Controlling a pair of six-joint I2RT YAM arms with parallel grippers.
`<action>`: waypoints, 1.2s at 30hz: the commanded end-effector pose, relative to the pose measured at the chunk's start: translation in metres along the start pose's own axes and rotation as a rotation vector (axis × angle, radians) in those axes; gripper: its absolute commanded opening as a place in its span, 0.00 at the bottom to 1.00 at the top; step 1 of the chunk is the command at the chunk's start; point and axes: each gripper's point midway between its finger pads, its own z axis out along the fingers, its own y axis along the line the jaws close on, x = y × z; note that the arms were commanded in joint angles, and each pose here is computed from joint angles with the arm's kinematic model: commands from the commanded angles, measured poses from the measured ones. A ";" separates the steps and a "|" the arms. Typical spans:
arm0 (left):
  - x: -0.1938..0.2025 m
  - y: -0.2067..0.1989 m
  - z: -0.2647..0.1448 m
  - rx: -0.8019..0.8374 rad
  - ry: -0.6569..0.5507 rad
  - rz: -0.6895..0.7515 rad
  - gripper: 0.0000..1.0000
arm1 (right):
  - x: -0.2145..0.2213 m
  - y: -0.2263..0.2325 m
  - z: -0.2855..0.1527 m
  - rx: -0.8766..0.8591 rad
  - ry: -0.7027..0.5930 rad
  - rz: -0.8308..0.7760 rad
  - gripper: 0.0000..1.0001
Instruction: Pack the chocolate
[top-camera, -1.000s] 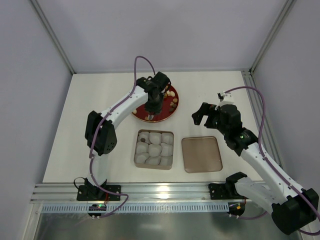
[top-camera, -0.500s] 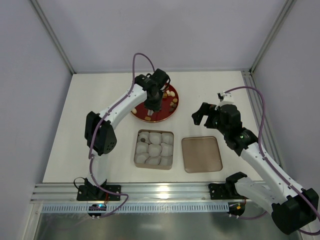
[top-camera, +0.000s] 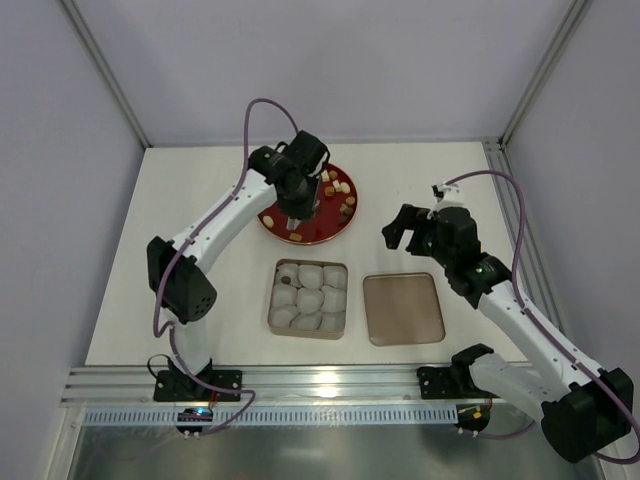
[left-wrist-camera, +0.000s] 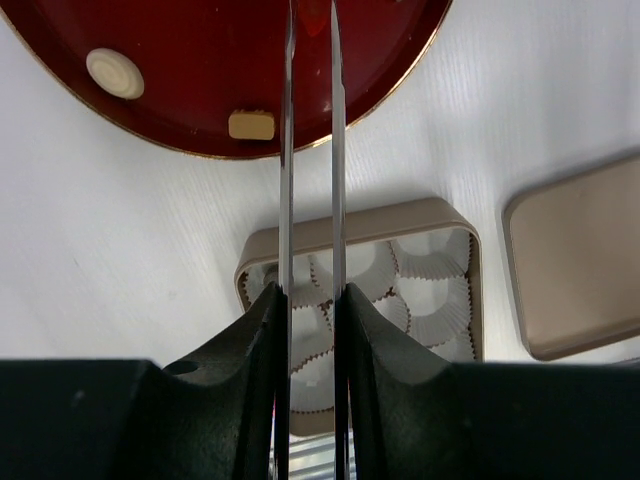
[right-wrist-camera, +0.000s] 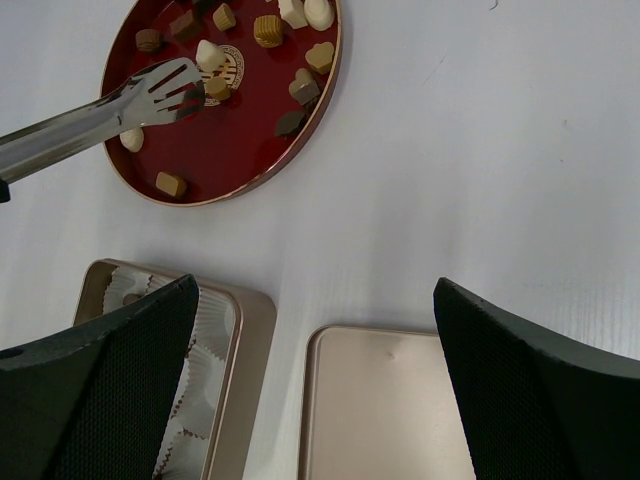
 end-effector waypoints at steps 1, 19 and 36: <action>0.003 0.002 -0.033 0.043 -0.044 -0.022 0.27 | -0.023 0.009 0.002 -0.024 -0.069 0.008 1.00; 0.074 0.001 -0.085 0.147 -0.013 -0.003 0.27 | -0.014 0.005 0.018 0.000 -0.048 0.025 1.00; 0.145 -0.008 -0.096 0.194 0.040 0.035 0.27 | -0.012 0.005 0.022 0.004 -0.035 0.032 1.00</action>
